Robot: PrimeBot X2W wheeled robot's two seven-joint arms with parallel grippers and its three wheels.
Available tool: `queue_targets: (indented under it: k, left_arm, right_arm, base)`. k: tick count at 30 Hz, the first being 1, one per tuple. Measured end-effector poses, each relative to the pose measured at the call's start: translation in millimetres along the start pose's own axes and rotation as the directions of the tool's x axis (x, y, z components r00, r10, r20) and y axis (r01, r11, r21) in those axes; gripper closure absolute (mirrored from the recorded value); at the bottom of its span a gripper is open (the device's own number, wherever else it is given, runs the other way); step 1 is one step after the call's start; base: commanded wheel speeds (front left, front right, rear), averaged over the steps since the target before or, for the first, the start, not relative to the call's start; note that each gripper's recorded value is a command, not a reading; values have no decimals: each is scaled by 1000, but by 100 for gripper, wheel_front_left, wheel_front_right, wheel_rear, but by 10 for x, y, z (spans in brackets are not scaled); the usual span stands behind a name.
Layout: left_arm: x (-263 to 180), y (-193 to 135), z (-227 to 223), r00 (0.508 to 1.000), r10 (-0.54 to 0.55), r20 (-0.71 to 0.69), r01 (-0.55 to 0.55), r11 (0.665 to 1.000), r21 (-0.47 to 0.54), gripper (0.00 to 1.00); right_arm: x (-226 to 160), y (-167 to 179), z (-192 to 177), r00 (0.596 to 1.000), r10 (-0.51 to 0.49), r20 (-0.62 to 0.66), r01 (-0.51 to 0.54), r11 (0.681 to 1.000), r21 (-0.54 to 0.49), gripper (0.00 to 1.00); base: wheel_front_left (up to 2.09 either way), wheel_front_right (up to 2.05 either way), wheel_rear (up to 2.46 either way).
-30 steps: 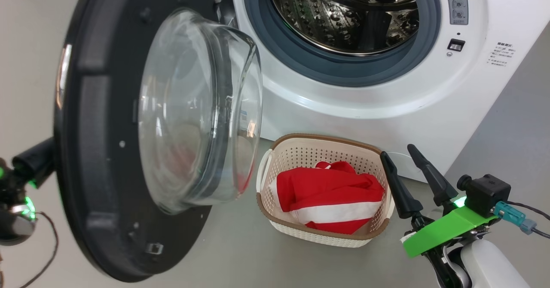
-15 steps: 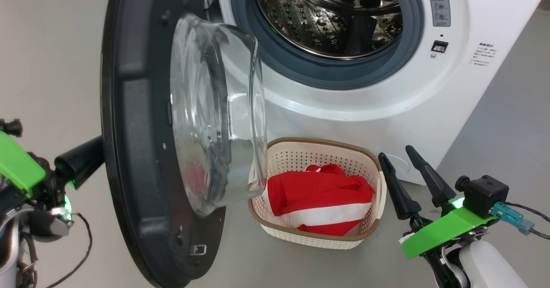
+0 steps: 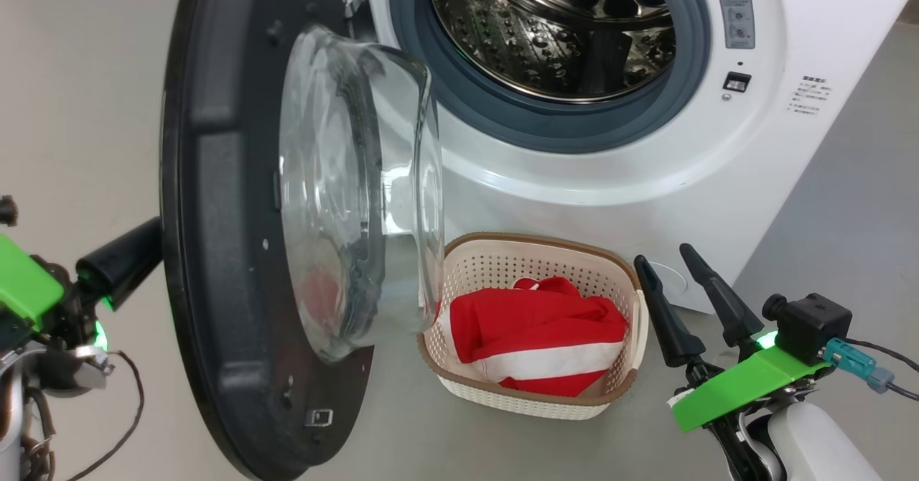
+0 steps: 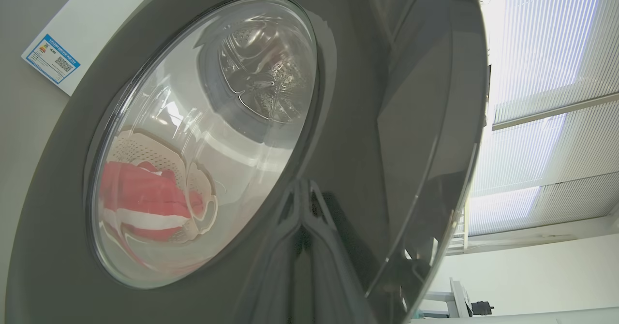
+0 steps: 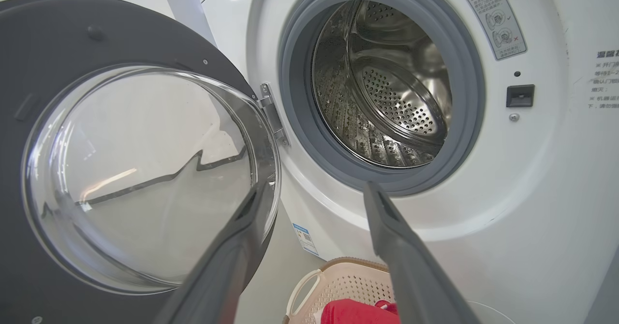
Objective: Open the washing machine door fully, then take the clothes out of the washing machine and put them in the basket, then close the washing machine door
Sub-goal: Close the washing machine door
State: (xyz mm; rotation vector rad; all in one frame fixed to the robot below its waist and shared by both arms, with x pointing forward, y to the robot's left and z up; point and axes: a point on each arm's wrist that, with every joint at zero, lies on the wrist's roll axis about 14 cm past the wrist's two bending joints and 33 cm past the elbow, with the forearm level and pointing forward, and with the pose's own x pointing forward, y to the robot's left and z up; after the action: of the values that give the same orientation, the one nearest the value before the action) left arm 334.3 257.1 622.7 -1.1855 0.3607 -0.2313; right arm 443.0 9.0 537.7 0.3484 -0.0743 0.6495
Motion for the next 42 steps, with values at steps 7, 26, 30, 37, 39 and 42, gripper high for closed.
queue_targets:
  k: [7,26,30,37,39,42]
  left_arm:
    - [-149,62,173,996,21,88,-25,999,47,0]
    - [-679,676,415,895,154,419,-296,907,299,0]
    - [-808,793,460,842,158,516,-385,846,369,0]
    - [-912,954,389,768,151,623,-493,759,425,0]
    - [-944,984,366,749,143,647,-522,729,443,0]
    - [-968,1084,280,726,146,672,-555,701,448,0]
  right_arm:
    - [35,76,-12,1000,20,-2,-20,1000,4,0]
    - [60,193,-76,999,50,-18,-50,999,12,0]
    - [69,207,-80,998,56,-19,-56,998,11,0]
    - [74,219,-61,998,62,-15,-62,998,6,0]
    - [75,217,-65,998,63,-17,-63,998,5,0]
    - [77,209,-74,998,64,-19,-64,998,6,0]
  base:
    - [0,0,0]
    - [0,0,0]
    - [0,0,0]
    - [0,0,0]
    - [0,0,0]
    - [0,0,0]
